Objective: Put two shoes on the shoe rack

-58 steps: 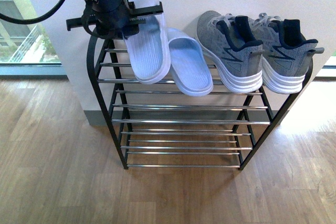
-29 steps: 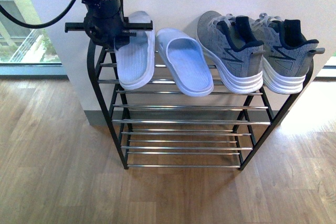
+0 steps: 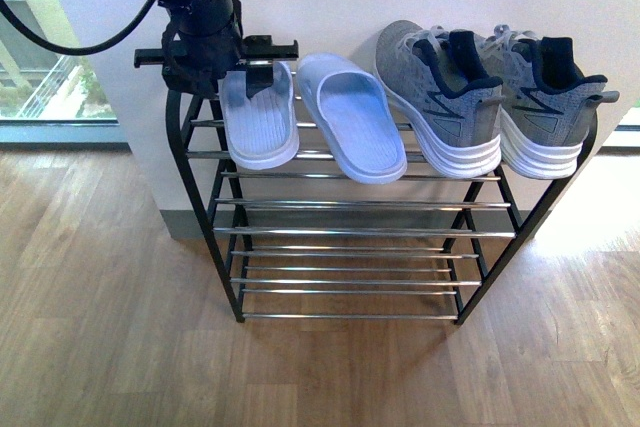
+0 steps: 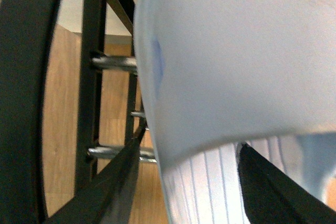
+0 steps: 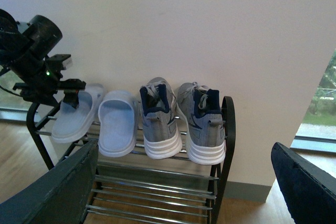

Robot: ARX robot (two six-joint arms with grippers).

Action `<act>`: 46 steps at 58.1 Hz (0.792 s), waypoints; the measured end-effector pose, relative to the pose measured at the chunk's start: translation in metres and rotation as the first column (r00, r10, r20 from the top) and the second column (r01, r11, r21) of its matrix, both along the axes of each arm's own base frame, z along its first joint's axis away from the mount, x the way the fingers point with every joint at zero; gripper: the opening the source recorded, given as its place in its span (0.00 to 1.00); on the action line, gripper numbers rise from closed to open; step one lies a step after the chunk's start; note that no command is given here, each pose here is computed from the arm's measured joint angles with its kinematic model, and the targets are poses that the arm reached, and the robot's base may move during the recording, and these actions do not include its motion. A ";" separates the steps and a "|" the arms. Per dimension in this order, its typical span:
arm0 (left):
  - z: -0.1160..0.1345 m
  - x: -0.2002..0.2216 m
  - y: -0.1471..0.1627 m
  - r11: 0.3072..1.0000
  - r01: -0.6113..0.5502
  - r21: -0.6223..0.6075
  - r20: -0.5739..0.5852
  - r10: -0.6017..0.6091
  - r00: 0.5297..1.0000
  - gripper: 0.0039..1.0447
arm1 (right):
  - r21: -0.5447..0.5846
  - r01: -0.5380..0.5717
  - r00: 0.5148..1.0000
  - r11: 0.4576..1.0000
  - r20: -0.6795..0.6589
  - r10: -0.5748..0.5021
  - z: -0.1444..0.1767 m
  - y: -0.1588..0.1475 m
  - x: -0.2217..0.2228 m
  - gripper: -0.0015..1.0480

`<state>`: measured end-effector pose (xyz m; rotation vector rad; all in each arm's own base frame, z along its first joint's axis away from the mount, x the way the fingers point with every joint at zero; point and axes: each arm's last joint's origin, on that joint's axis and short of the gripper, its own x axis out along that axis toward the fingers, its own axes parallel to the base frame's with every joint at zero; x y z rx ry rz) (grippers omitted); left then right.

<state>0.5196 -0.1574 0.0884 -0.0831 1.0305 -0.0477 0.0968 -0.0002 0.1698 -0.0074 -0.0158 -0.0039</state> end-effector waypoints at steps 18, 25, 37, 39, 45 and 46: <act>0.091 -0.068 0.030 0.943 -0.167 0.288 0.471 0.012 0.882 0.91 | 0.000 0.000 1.000 1.000 0.000 0.000 0.000 0.000 0.000 0.91; 0.078 -0.094 0.054 0.987 -0.103 0.125 0.706 -0.015 0.708 0.75 | 0.000 0.000 1.000 1.000 0.000 0.000 0.000 0.000 0.000 0.91; 0.070 -0.163 0.093 0.996 -0.081 0.041 0.848 0.008 0.530 0.45 | 0.000 0.000 1.000 1.000 0.000 0.000 0.000 0.000 0.000 0.91; 0.073 -0.169 0.096 0.996 -0.080 0.037 0.855 0.010 0.518 0.41 | 0.000 0.000 1.000 1.000 0.000 0.000 0.000 0.000 0.000 0.91; 0.080 -0.198 0.108 0.997 -0.076 0.030 0.869 0.011 0.494 0.24 | 0.000 0.000 1.000 1.000 0.000 0.000 0.000 0.000 0.000 0.91; 0.080 -0.201 0.109 0.997 -0.075 0.030 0.869 0.011 0.495 0.22 | 0.000 0.000 1.000 1.000 0.000 0.000 0.000 0.000 0.000 0.91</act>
